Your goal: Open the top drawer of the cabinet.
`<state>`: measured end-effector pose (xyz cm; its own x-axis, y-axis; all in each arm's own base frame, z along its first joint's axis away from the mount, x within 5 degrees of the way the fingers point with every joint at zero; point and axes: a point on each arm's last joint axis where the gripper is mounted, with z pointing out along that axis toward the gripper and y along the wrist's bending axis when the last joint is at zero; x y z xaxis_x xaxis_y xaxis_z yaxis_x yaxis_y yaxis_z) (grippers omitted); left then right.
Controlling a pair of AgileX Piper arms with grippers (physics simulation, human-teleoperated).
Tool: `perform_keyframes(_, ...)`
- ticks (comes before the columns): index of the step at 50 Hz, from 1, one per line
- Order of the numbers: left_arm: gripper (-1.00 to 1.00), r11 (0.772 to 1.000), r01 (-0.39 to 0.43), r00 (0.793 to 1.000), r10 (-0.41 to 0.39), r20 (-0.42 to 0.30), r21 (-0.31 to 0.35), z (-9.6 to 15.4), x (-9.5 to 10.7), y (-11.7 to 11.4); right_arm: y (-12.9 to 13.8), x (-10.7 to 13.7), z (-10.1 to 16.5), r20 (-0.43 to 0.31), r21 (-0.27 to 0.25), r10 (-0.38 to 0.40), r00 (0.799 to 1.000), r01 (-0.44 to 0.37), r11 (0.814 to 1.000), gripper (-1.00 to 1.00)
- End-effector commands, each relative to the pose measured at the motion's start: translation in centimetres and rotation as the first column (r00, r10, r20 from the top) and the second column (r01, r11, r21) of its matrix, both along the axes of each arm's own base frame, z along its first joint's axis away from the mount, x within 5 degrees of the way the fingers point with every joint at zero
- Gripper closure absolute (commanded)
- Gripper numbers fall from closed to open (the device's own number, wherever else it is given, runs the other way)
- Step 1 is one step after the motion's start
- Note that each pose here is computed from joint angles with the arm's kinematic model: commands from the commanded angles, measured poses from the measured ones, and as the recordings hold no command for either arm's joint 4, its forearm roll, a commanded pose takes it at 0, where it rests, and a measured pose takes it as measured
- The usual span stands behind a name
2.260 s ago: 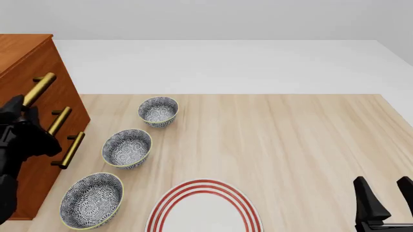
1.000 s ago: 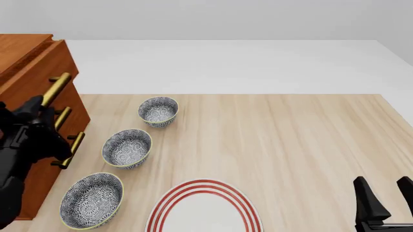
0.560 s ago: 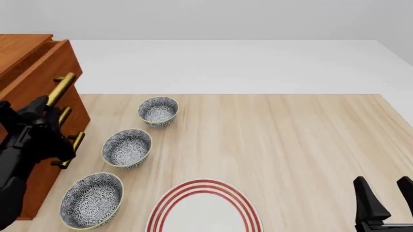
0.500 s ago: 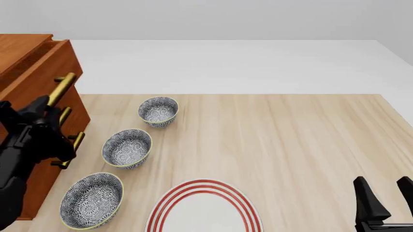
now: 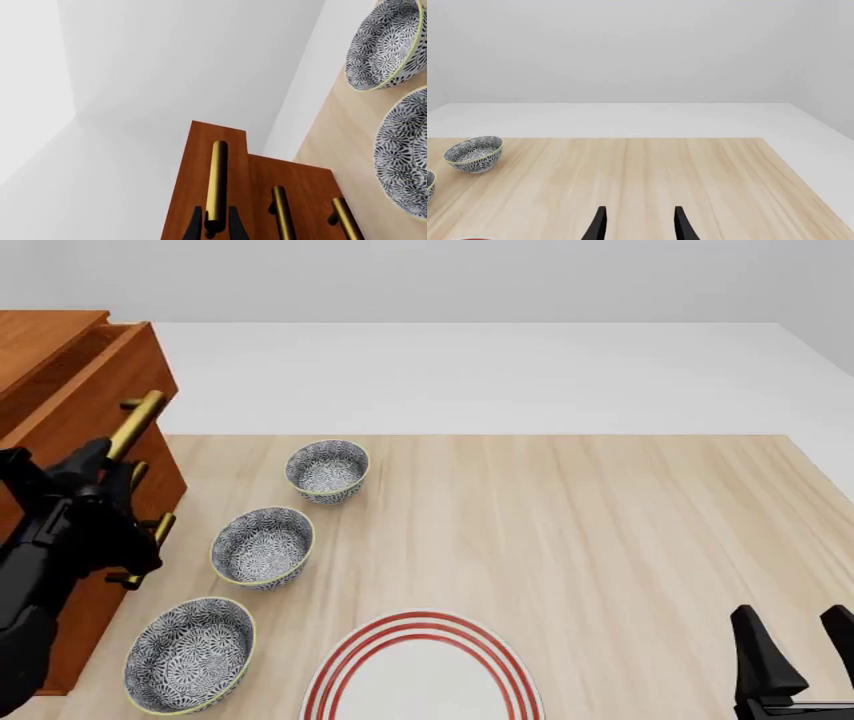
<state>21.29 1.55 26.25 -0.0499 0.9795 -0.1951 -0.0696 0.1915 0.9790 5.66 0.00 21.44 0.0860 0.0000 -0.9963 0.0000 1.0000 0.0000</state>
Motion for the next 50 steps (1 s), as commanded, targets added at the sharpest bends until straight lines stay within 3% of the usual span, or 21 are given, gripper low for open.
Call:
perform_keyframes(1,1.00,1.000,-0.022,0.999,0.022,0.038,-0.009,0.49,-0.80,0.22,0.00,0.00,0.00,0.000,0.000,0.000,1.000,0.000,1.000,-1.00)
perform_keyframes(42,1.00,1.000,-0.008,0.999,0.008,0.046,-0.002,1.02,-1.02,-0.11,0.00,0.00,0.00,0.000,0.000,0.000,1.000,0.000,1.000,-1.00)
perform_keyframes(43,-1.00,1.000,-0.005,0.999,0.004,0.042,0.002,0.89,-1.11,-0.19,0.00,0.00,0.00,0.000,0.000,0.000,1.000,0.000,1.000,-1.00)
perform_keyframes(50,-1.00,1.000,0.004,0.999,-0.004,0.052,-0.003,1.32,-1.70,-0.38,0.00,0.00,0.00,0.000,0.000,0.000,1.000,0.000,1.000,-1.00)
